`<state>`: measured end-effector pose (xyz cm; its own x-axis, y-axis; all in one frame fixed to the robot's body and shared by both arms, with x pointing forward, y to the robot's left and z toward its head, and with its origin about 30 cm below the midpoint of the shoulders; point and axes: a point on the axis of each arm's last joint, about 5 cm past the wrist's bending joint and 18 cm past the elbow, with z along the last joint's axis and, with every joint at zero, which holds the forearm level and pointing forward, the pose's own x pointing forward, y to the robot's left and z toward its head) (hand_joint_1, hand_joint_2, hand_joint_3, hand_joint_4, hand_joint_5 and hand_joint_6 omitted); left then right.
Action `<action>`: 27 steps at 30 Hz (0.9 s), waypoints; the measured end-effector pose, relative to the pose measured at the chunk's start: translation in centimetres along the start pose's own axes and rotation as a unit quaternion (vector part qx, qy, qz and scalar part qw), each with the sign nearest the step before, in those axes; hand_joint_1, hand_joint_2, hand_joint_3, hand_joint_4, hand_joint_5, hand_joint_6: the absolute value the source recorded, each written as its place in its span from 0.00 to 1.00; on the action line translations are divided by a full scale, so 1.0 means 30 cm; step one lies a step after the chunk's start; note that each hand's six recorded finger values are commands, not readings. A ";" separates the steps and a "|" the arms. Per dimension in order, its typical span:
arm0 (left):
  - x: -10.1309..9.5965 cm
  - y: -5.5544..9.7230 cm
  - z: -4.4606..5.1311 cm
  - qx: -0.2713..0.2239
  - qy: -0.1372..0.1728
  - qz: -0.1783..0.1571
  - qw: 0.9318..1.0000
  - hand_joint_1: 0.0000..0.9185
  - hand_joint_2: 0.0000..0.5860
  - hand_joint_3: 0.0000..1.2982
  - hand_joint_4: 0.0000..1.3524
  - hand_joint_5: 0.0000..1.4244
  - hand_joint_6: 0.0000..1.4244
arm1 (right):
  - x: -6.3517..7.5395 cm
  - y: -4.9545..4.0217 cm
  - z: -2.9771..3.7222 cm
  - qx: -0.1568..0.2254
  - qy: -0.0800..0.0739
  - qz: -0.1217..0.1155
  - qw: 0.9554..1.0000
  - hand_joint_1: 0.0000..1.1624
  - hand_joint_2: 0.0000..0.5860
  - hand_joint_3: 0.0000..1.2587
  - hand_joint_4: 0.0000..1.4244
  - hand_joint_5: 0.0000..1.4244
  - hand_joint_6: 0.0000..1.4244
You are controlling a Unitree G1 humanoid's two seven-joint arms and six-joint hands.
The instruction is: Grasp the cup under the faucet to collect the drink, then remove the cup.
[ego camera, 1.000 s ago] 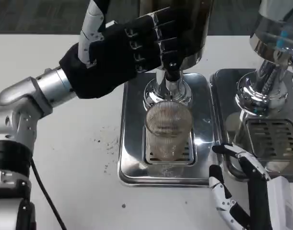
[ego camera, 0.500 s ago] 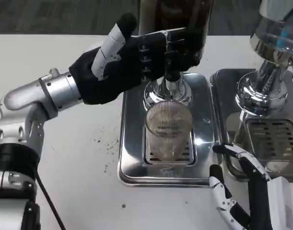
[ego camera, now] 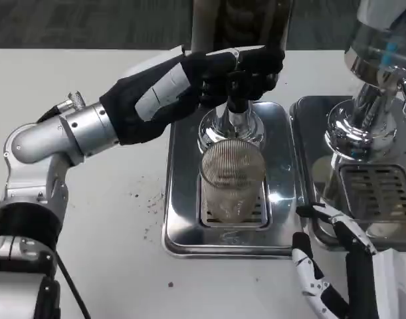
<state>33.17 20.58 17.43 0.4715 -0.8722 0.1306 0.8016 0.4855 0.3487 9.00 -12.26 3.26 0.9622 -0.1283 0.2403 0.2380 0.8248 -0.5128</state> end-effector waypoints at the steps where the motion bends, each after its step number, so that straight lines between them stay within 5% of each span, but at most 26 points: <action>1: 0.000 -0.001 0.000 0.005 0.001 0.000 1.000 0.00 0.08 0.12 0.07 0.09 0.00 | -0.001 -0.001 0.000 0.000 0.000 0.000 1.000 0.33 0.73 0.35 0.23 0.21 0.20; 12: 0.011 -0.010 -0.003 0.057 0.010 0.004 0.998 0.00 0.07 0.12 0.05 0.07 0.00 | -0.029 -0.021 0.007 -0.002 0.010 -0.001 1.000 0.33 0.73 0.33 0.22 0.21 0.20; 27: 0.021 -0.021 0.015 0.136 0.014 -0.008 0.991 0.00 0.06 0.10 0.02 0.04 0.00 | -0.010 -0.028 0.015 0.007 0.002 0.001 1.000 0.33 0.73 0.26 0.18 0.18 0.19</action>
<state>32.80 19.71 17.71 0.4724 -0.8759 0.0980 0.6820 0.4337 0.5890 8.44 -12.67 4.01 0.9635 -0.1285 0.2347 0.2334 0.8323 -0.5027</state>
